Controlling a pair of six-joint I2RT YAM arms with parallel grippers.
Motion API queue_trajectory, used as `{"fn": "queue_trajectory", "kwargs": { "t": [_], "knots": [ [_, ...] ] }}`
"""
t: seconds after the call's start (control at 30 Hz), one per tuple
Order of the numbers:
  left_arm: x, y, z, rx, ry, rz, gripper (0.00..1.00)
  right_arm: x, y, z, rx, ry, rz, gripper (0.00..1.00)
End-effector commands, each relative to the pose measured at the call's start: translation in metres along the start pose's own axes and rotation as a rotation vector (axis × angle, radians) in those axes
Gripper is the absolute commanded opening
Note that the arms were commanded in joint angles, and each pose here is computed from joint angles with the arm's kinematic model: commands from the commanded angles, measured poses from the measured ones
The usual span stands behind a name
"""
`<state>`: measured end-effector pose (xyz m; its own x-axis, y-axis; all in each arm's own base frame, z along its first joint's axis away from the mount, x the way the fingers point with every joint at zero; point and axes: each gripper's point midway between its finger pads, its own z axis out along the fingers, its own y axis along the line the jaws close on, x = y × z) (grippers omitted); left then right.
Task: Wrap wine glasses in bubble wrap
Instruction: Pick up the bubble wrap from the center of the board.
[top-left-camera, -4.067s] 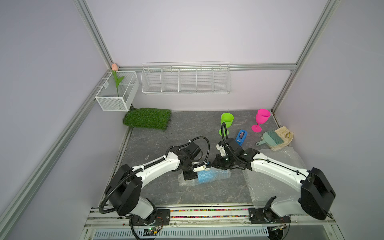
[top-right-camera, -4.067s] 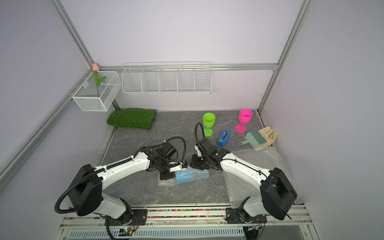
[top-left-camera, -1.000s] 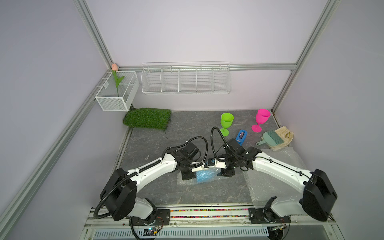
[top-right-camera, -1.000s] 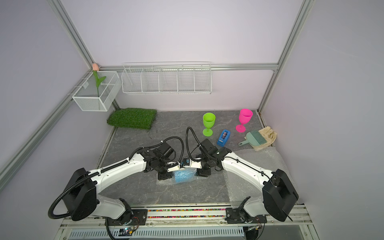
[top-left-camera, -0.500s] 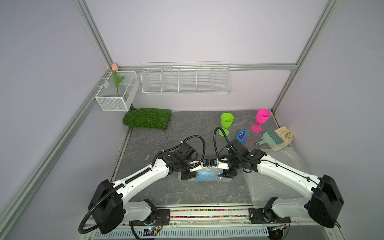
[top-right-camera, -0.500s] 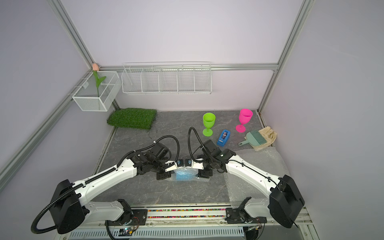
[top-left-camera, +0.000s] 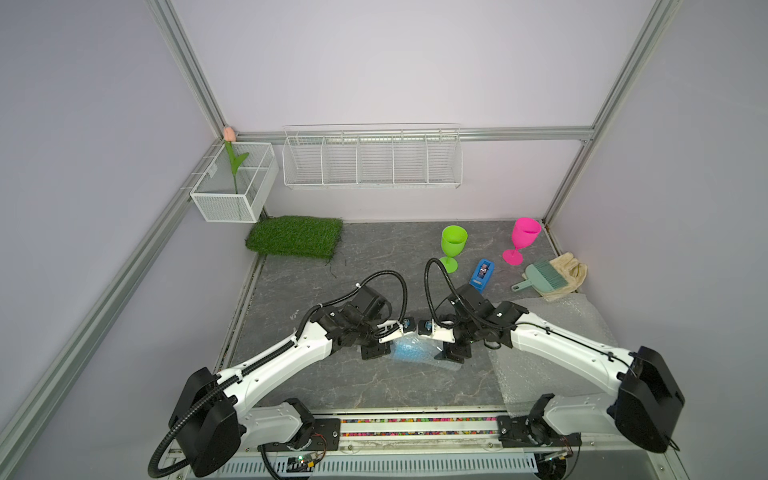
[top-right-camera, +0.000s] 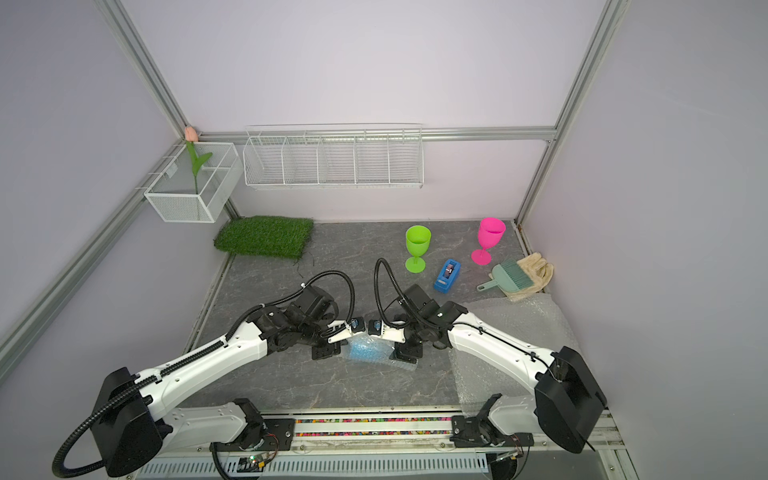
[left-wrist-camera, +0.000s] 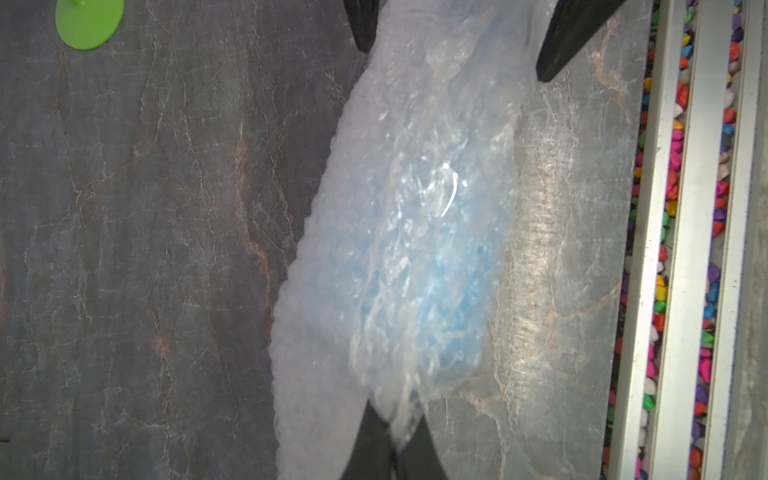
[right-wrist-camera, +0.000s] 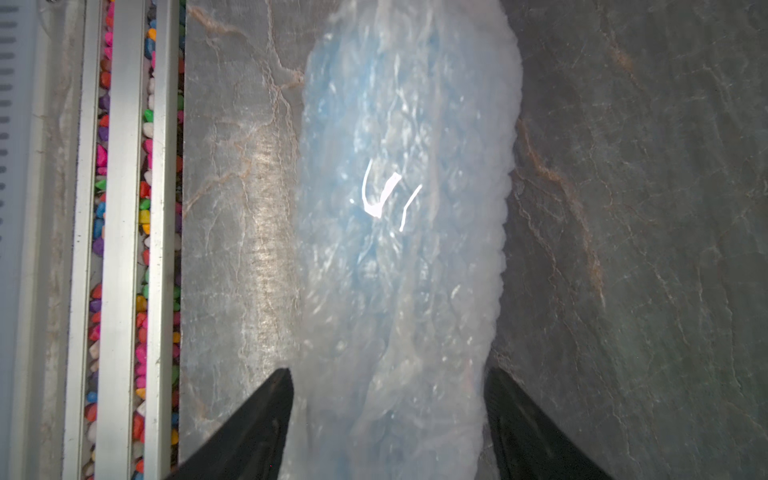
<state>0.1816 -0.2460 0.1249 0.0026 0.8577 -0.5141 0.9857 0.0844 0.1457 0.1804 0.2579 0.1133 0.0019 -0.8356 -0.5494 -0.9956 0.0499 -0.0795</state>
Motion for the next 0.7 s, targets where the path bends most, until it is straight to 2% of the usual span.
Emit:
{"fn": "queue_trajectory", "kwargs": {
  "t": [0.0,0.2,0.27,0.4,0.67],
  "knots": [
    [-0.005,0.001,-0.003,-0.006,-0.033,0.000,0.00,-0.008,0.014,-0.004,-0.009,-0.066,0.045,0.78],
    [-0.005,0.000,-0.003,0.000,-0.032,-0.001,0.00,0.006,0.009,0.020,0.071,0.008,0.032,0.82],
    [-0.005,0.000,-0.003,0.001,-0.035,0.000,0.00,0.012,0.004,0.028,0.080,0.041,0.030,0.80],
    [-0.004,0.000,-0.004,-0.004,-0.032,0.001,0.00,0.016,0.000,0.033,0.096,0.059,0.024,0.67],
    [-0.005,0.007,-0.008,-0.045,-0.032,-0.002,0.00,0.012,-0.003,0.024,0.134,0.022,0.025,0.20]
  ]
}}
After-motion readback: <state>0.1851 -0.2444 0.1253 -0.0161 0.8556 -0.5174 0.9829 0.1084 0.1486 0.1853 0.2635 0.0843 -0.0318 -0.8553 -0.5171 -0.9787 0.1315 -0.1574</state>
